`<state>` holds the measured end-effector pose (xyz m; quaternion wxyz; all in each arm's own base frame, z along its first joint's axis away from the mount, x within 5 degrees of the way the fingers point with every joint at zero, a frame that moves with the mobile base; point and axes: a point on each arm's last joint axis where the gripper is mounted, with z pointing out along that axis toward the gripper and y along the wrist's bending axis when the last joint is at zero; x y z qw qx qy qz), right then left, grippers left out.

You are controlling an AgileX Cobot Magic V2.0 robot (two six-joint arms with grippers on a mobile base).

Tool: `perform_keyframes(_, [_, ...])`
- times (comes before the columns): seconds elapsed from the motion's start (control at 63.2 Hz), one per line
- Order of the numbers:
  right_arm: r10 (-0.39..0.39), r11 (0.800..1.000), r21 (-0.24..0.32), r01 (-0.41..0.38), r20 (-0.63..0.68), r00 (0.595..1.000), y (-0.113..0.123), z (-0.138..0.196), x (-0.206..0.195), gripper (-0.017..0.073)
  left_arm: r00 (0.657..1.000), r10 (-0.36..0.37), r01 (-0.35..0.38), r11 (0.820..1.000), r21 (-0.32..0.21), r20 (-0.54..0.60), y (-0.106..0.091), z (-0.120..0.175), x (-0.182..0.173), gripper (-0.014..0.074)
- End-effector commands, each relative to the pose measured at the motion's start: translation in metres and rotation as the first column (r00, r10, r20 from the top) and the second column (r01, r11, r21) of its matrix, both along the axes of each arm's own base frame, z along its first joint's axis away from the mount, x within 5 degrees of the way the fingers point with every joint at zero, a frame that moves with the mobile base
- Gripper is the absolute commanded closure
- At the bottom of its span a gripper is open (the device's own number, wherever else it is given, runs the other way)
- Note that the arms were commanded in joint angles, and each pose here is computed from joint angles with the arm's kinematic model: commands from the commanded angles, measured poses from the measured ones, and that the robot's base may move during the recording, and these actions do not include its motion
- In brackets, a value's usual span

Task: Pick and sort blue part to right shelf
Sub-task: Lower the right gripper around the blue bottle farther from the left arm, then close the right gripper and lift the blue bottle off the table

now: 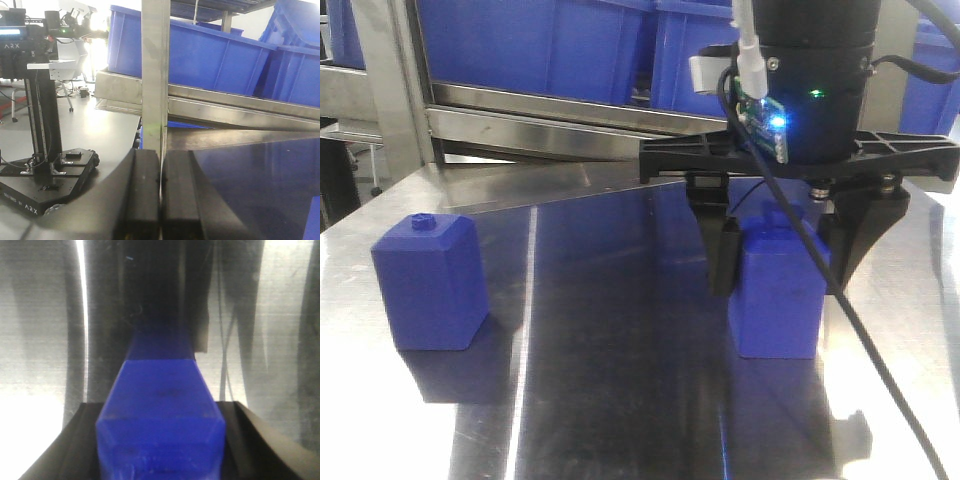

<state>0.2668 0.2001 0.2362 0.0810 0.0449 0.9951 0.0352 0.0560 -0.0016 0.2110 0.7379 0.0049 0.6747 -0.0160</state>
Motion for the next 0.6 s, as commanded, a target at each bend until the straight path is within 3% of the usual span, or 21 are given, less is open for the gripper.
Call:
perform_keyframes(0.0, [0.020, 0.998, 0.053, -0.025, 0.094, 0.995, -0.005, 0.033, -0.005, 0.0112, 0.996, 0.005, -0.003, 1.000, -0.020, 0.089, 0.001, 0.003, -0.002, 0.0470])
perform_keyframes(0.158, [0.122, 0.988, 0.073, -0.138, 0.193, 0.974, -0.017, 0.055, -0.017, 0.0112, 0.996, 0.005, -0.003, 1.000, -0.020, 0.089, 0.001, 0.003, -0.002, 0.0470])
perform_keyframes(0.316, [0.200, 0.971, 0.065, -0.231, 0.309, 0.930, -0.047, 0.063, -0.034, 0.0112, 0.996, 0.005, -0.003, 1.000, -0.020, 0.089, 0.001, 0.003, -0.002, 0.0470])
perform_keyframes(0.538, [0.226, 0.959, 0.033, -0.282, 0.511, 0.829, -0.102, 0.065, -0.053, 0.0112, 0.996, 0.005, -0.003, 1.000, -0.020, 0.089, 0.001, 0.003, -0.002, 0.0470])
perform_keyframes(0.585, [0.221, 0.960, 0.014, -0.280, 0.573, 0.789, -0.115, 0.070, -0.058, 0.0112, 0.996, 0.005, -0.003, 1.000, -0.020, 0.089, 0.001, 0.003, -0.002, 0.0470])
